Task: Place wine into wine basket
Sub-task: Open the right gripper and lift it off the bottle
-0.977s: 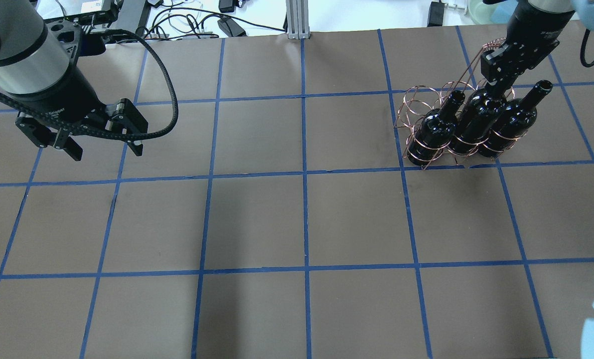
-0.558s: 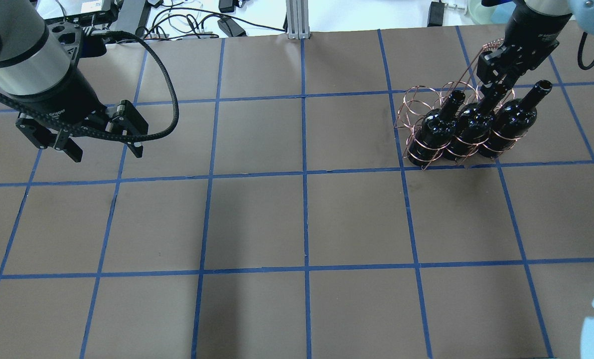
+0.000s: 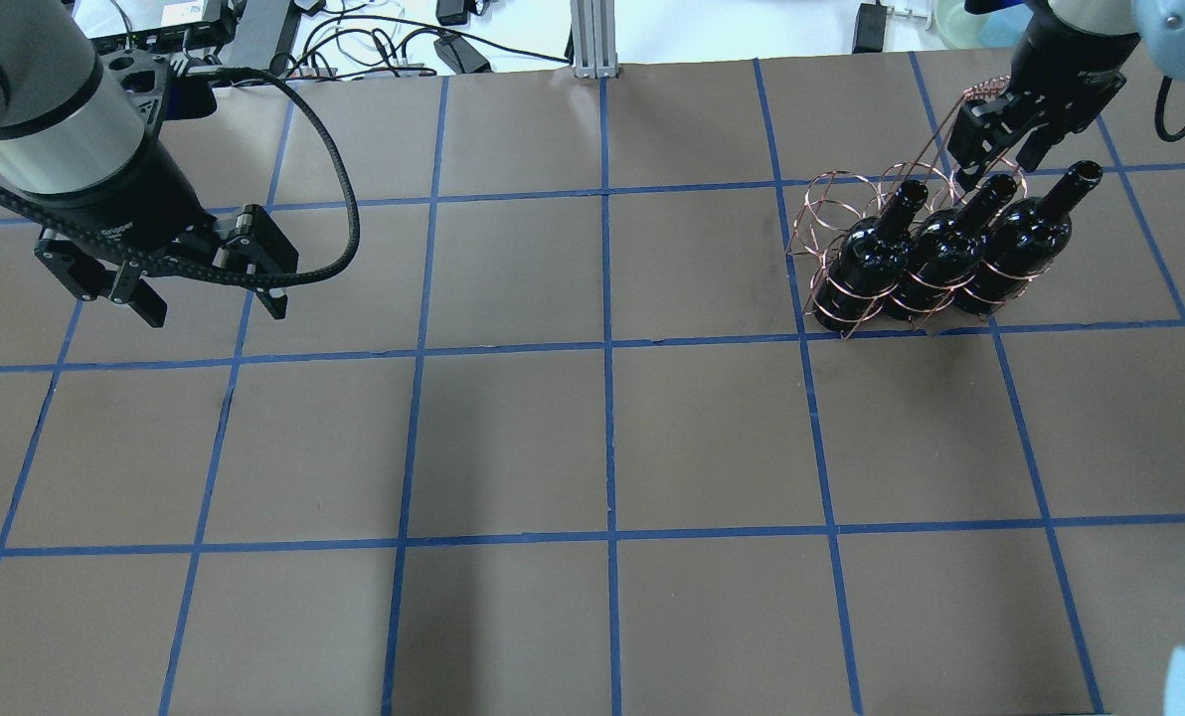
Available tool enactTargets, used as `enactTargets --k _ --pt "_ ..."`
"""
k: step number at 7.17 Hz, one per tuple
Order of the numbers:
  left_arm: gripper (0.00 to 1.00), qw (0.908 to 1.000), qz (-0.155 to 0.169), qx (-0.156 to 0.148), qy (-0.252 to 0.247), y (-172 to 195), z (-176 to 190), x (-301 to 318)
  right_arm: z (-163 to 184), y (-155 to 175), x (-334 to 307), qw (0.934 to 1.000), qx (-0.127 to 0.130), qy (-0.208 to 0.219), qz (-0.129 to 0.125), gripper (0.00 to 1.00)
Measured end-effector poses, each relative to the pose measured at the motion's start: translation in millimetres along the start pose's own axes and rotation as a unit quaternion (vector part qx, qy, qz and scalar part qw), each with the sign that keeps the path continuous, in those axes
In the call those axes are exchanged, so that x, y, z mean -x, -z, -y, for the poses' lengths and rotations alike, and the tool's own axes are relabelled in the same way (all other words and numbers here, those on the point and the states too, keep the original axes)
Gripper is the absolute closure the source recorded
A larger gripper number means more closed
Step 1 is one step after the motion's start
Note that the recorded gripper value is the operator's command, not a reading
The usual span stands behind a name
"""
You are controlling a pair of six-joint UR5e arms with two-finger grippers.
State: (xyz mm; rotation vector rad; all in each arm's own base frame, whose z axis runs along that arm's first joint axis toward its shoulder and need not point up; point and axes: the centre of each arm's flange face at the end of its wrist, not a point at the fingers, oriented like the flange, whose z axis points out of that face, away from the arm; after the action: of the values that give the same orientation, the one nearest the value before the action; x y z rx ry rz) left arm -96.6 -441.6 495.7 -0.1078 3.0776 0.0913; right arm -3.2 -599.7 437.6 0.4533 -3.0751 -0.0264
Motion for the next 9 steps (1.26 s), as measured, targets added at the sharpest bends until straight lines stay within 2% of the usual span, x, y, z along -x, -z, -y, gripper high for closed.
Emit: enactTargets --k 2,4,6,7,9 --pt "0.00 1.0000 0.000 -0.002 0.001 1 1 1 -33 61 17 0.9999 -0.012 -0.006 -0.005 0.01" --pt "0.00 1.0000 0.000 -0.002 0.002 1 1 2 -74 112 66 0.9981 -0.015 -0.059 0.008 0.01" --pt "0.00 1.0000 0.000 -0.003 0.003 1 1 2 -76 123 157 0.9929 -0.012 -0.116 0.019 0.01" --pt "0.00 1.0000 0.000 -0.003 0.003 2 1 3 -75 121 189 0.9920 -0.009 -0.124 0.019 0.00" --pt "0.00 1.0000 -0.001 -0.004 0.003 1 1 2 -71 114 184 0.9900 -0.005 -0.139 0.023 0.00"
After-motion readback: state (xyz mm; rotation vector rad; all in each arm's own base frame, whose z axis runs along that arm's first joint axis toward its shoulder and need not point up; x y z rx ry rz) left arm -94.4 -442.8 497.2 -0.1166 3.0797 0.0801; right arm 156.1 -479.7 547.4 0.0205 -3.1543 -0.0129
